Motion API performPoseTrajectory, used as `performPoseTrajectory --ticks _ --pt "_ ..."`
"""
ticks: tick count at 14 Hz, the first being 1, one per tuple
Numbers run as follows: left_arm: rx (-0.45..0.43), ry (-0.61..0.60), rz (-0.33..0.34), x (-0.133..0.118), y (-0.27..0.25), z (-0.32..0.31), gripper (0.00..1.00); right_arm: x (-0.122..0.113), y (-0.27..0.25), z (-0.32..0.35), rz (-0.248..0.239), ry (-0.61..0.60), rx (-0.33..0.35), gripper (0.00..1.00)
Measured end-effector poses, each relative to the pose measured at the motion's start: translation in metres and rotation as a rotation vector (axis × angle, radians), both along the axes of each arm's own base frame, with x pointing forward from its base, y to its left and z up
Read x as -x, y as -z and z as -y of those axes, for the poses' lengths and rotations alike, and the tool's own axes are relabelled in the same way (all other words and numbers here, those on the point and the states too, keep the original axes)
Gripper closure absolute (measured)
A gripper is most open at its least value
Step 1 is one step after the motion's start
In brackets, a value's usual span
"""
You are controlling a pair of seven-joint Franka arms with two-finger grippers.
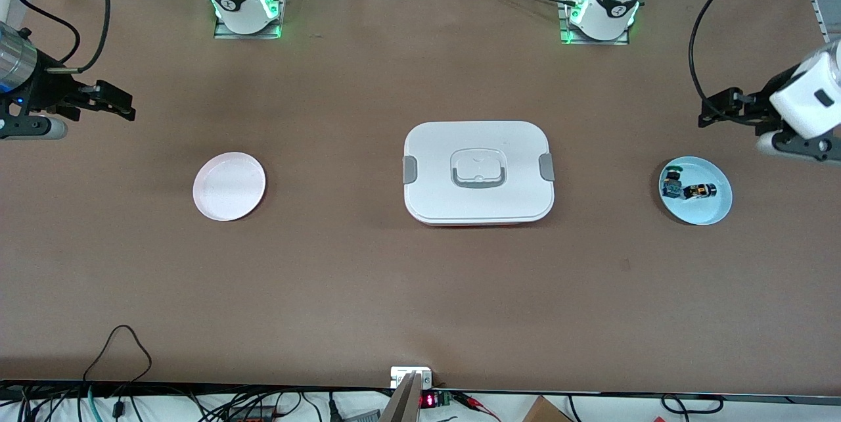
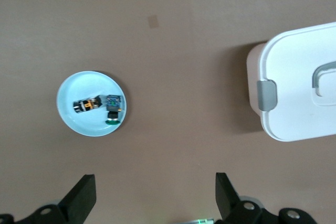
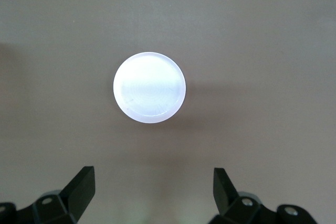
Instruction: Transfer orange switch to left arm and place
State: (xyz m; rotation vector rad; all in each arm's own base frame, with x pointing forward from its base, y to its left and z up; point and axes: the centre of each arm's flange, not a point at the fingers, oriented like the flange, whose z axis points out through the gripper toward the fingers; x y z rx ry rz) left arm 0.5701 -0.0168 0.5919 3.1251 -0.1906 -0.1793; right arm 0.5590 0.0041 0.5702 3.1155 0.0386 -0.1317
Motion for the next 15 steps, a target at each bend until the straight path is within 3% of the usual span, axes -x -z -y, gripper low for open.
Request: performPoseTrajectory --ticks 2,5,15 --pt "-0.027 -0.007 0.051 0.014 -0.002 0.009 0.0 0.0 -0.001 0.001 0.0 -0.052 -0.005 0.0" --pt "-0.024 -0.014 0.111 0.013 -0.001 0.006 0.0 0.0 -0.001 0.004 0.0 -0.08 -0.029 0.0" --pt "-0.013 0.006 0.158 0.001 0.011 0.003 0.0 -0.001 -0.001 0.007 0.007 -0.056 -0.037 0.0"
